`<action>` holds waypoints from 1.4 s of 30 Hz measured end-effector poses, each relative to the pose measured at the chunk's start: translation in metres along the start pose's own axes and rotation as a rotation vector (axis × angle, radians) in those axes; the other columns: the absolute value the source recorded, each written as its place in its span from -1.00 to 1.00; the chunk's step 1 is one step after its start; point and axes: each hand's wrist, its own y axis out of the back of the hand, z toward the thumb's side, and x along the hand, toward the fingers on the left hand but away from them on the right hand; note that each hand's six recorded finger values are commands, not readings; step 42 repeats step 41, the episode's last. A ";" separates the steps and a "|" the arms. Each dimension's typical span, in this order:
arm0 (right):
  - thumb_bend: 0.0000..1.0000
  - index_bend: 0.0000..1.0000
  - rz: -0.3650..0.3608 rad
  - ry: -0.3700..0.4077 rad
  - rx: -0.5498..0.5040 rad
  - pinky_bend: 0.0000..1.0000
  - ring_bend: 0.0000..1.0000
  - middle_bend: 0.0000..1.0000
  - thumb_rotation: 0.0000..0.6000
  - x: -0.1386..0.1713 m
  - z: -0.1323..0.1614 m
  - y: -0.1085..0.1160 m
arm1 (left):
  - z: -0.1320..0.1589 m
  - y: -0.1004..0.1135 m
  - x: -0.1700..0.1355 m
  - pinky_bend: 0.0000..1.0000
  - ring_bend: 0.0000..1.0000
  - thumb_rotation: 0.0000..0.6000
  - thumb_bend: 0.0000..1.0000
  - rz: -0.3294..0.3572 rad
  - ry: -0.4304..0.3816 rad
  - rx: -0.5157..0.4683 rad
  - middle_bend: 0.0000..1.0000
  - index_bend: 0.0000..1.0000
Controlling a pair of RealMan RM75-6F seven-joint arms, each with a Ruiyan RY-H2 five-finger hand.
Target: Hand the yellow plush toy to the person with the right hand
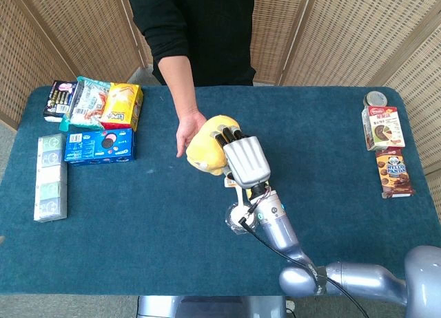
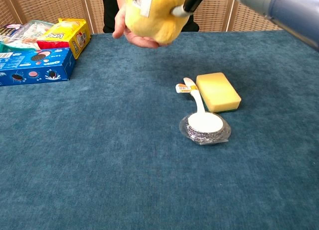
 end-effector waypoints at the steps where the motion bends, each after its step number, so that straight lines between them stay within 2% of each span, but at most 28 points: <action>1: -0.88 -1.00 0.017 -0.006 -0.006 0.02 -0.62 -0.94 1.00 0.000 0.000 -0.003 | 0.000 0.001 0.000 -0.78 -1.00 1.00 -0.67 0.002 0.001 -0.002 -1.00 -1.00; 3: -0.99 -1.00 0.059 -0.022 -0.022 -0.01 -0.66 -0.99 1.00 0.000 0.001 -0.008 | -0.001 0.001 0.000 -0.78 -1.00 1.00 -0.67 0.004 0.004 -0.004 -1.00 -1.00; 6: -1.00 -1.00 0.104 -0.033 -0.058 -0.12 -0.73 -1.00 0.99 0.003 0.008 -0.009 | -0.003 0.001 0.000 -0.78 -1.00 1.00 -0.67 0.001 0.006 -0.005 -1.00 -1.00; 9: -1.00 -1.00 0.112 -0.026 -0.096 -0.19 -0.77 -1.00 0.96 0.006 0.017 -0.003 | -0.003 0.001 0.001 -0.78 -1.00 1.00 -0.67 -0.001 0.005 -0.003 -1.00 -1.00; 14: -1.00 -1.00 0.091 -0.016 -0.130 -0.21 -0.78 -1.00 0.91 0.011 0.021 0.014 | -0.003 0.003 0.000 -0.78 -1.00 1.00 -0.67 0.006 0.006 -0.008 -1.00 -1.00; 20: -1.00 -1.00 0.011 -0.013 -0.138 -0.23 -0.78 -1.00 0.91 0.021 0.004 0.044 | -0.004 0.004 -0.002 -0.78 -1.00 1.00 -0.67 0.005 0.004 -0.012 -1.00 -1.00; 24: -1.00 -1.00 -0.038 -0.025 -0.123 -0.24 -0.78 -1.00 0.89 0.038 -0.024 0.057 | -0.003 0.003 -0.002 -0.78 -1.00 1.00 -0.67 0.006 -0.001 -0.011 -1.00 -1.00; 29: -1.00 -1.00 -0.066 -0.033 -0.107 -0.24 -0.77 -1.00 0.91 0.066 -0.063 0.058 | 0.000 0.003 -0.004 -0.78 -1.00 1.00 -0.67 0.006 -0.008 -0.007 -1.00 -1.00; 37: -1.00 -1.00 -0.064 -0.061 -0.087 -0.25 -0.78 -0.98 0.90 0.121 -0.145 0.034 | 0.004 0.000 -0.005 -0.78 -1.00 1.00 -0.67 0.002 -0.014 0.006 -1.00 -1.00; 41: -1.00 -1.00 -0.059 -0.118 -0.076 -0.28 -0.79 -0.97 0.90 0.157 -0.195 0.022 | 0.006 -0.001 -0.006 -0.78 -1.00 1.00 -0.67 0.005 -0.015 0.011 -1.00 -1.00; 42: -1.00 -1.00 -0.059 -0.118 -0.076 -0.28 -0.79 -0.97 0.90 0.157 -0.195 0.022 | 0.006 -0.001 -0.006 -0.78 -1.00 1.00 -0.67 0.005 -0.015 0.011 -1.00 -1.00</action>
